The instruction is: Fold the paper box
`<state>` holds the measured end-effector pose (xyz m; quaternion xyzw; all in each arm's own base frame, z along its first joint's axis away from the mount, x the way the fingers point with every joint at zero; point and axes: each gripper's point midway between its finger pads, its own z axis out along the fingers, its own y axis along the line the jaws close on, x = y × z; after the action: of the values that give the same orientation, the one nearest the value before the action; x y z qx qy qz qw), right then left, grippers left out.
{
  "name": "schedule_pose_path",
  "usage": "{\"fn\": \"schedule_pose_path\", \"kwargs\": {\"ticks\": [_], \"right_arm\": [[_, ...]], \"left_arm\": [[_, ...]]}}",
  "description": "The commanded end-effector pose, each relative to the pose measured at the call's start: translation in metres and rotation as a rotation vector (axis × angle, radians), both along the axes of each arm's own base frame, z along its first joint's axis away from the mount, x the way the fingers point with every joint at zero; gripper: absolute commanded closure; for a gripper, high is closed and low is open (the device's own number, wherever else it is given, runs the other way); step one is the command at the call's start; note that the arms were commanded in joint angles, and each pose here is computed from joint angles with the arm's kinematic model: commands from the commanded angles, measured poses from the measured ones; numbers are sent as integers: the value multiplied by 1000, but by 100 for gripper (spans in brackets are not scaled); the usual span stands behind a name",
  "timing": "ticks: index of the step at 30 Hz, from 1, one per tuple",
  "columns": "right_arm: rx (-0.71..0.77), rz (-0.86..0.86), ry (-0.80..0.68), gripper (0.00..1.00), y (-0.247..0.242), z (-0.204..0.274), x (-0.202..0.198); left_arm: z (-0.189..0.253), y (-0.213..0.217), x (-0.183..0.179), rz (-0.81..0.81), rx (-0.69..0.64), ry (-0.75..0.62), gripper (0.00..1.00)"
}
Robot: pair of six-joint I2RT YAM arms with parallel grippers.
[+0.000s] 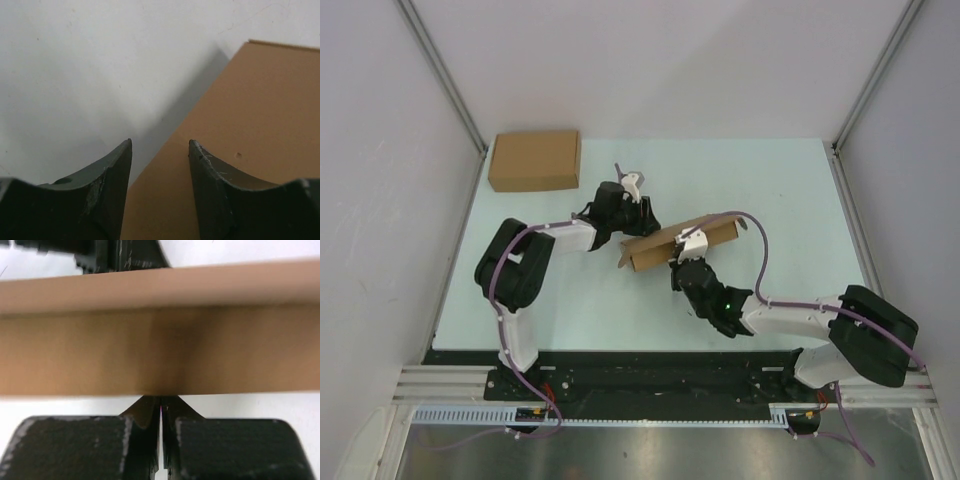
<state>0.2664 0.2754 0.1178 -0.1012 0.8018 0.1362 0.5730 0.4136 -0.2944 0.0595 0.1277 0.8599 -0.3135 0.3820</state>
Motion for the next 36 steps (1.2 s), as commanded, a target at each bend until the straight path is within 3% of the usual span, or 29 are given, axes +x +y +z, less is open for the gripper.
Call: {"fn": "schedule_pose_path", "kwargs": {"ticks": [1,21,30,36], "right_arm": [[59,-22,-62,100,11,37,31],[60,-3,-85,100,6,67,40],[33,-68,-108,100,-34,94,26],[81,-169,-179,100,-83,137,23]], "left_arm": [[-9,-4,-36,-100,50,107,45],[56,49,20,108,33,-30,41],[71,73,23,209,55,-60,40],[92,121,23,422,88,-109,40]]}}
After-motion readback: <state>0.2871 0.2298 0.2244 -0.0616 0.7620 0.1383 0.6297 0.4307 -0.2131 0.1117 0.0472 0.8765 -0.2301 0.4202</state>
